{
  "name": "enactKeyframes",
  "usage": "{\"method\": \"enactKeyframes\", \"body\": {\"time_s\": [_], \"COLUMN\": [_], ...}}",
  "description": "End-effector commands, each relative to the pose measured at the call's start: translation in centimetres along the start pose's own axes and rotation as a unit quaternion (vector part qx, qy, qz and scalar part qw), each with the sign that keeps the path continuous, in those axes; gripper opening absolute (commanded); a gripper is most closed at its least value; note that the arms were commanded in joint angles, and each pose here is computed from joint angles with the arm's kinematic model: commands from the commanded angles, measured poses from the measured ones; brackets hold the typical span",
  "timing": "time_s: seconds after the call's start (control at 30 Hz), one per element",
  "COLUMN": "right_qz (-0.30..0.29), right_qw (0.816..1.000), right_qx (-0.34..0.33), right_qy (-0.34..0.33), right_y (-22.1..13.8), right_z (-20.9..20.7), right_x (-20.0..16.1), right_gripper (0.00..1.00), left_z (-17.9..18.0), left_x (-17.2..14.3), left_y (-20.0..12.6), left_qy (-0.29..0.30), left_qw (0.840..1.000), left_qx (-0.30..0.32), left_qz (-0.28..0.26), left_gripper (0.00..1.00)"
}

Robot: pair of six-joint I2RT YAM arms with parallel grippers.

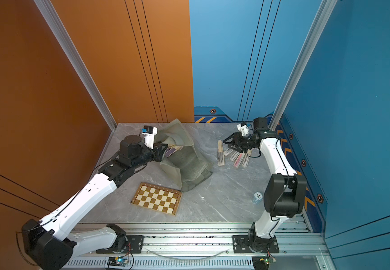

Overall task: Take out the folding fans from the tote bags
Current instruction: Place the folding fan at the center of the board, then pick up the folding fan from the canvas bag.

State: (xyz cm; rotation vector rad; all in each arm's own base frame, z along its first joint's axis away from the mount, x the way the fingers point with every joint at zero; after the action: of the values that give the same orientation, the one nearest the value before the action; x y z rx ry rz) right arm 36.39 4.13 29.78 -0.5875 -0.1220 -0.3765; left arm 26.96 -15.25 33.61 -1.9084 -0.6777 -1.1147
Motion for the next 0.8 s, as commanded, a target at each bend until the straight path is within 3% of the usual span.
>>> {"method": "enactKeyframes", "body": {"time_s": [0.0,0.17,0.3,0.53,0.77], "right_qz": [0.065,0.114,0.114,0.052,-0.014], "right_qw": [0.996,0.985,0.983,0.985,0.967], "right_qx": [0.064,0.101,0.1,0.023,-0.043], "right_qy": [-0.025,-0.086,-0.107,-0.162,-0.249], "right_y": [0.9,2.1,3.3,5.1,6.7], "right_z": [2.0,5.0,6.2,5.4,3.9], "right_x": [-4.6,-10.3,-13.3,-16.0,-17.3], "right_gripper": [0.5,0.49,0.49,0.47,0.47], "left_z": [-0.7,-0.9,-1.1,-0.6,-1.2], "left_x": [0.8,0.6,0.2,0.1,0.1], "left_y": [0.4,1.1,0.9,1.0,1.4], "left_qy": [-0.013,-0.023,-0.029,-0.059,-0.083], "left_qw": [1.0,0.998,0.997,0.994,0.987], "left_qx": [-0.015,-0.034,-0.055,-0.088,-0.135], "left_qz": [0.019,0.038,0.043,0.007,0.024], "left_gripper": [0.0,0.0,0.0,0.0,0.0]}}
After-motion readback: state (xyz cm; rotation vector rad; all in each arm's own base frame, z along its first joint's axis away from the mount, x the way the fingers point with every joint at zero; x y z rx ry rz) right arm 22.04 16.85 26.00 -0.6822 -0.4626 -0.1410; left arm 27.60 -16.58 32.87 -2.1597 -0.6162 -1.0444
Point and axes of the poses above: each gripper's point midway between its finger pads, its own y axis out along the fingers, its own z axis along the line the jaws close on, x = y × z, the point moved 10 cm from there along -y, back along the fingers, and after that the axes turned 5 degrees about y, right-handed, at the moved point
